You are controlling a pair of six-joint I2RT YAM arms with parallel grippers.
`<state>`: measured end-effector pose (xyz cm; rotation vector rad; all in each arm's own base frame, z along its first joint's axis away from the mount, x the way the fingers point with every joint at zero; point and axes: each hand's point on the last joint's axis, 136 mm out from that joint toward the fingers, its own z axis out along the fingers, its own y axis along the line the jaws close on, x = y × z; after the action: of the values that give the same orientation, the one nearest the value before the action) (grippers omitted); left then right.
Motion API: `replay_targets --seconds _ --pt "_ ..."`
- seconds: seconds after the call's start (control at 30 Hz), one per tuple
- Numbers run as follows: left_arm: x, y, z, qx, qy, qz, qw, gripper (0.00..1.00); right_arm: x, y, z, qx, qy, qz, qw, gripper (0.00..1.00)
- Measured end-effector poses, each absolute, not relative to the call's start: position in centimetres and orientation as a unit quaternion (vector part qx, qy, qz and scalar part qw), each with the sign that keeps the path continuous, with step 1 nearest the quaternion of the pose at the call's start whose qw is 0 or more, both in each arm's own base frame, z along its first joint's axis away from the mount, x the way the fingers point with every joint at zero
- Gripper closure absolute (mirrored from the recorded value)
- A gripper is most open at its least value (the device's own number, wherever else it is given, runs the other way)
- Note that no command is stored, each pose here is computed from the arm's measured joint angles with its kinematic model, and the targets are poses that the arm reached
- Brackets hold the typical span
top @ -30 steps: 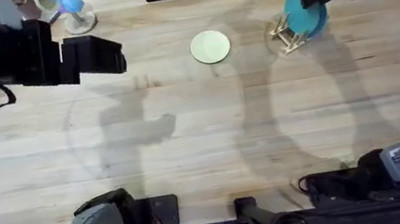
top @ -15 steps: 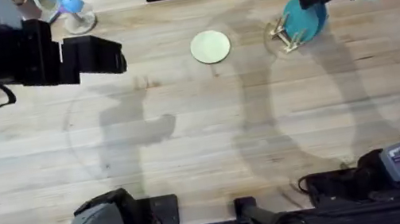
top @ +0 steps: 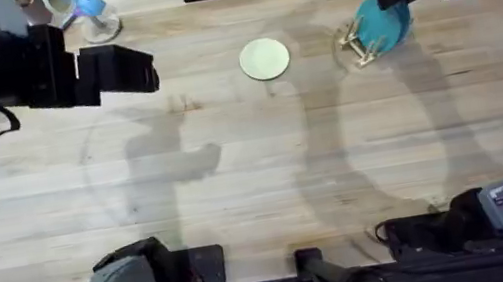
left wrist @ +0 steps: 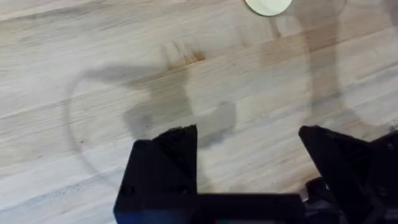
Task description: Pick up the plates from the table one by one and place each into a slot on the dish rack.
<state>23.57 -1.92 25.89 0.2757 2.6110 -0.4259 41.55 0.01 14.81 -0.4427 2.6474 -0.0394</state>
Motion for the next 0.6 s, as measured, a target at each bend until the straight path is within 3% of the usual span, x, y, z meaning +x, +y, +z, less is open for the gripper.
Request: replay_targets --seconds 0.23,0.47,0.6 --pt "23.6 -1.9 25.9 0.101 0.953 -0.156 0.239 0.006 41.1 0.0 20.8 -0.16 0.94 -0.028 0.299 0.841" --pt "23.6 -1.9 25.9 0.101 0.953 -0.156 0.238 0.006 36.6 0.1 26.6 -0.153 0.929 -0.033 0.336 0.643" --pt "23.6 -1.9 25.9 0.101 0.953 -0.156 0.239 0.007 33.3 0.2 27.4 -0.133 0.937 -0.023 0.321 0.426"
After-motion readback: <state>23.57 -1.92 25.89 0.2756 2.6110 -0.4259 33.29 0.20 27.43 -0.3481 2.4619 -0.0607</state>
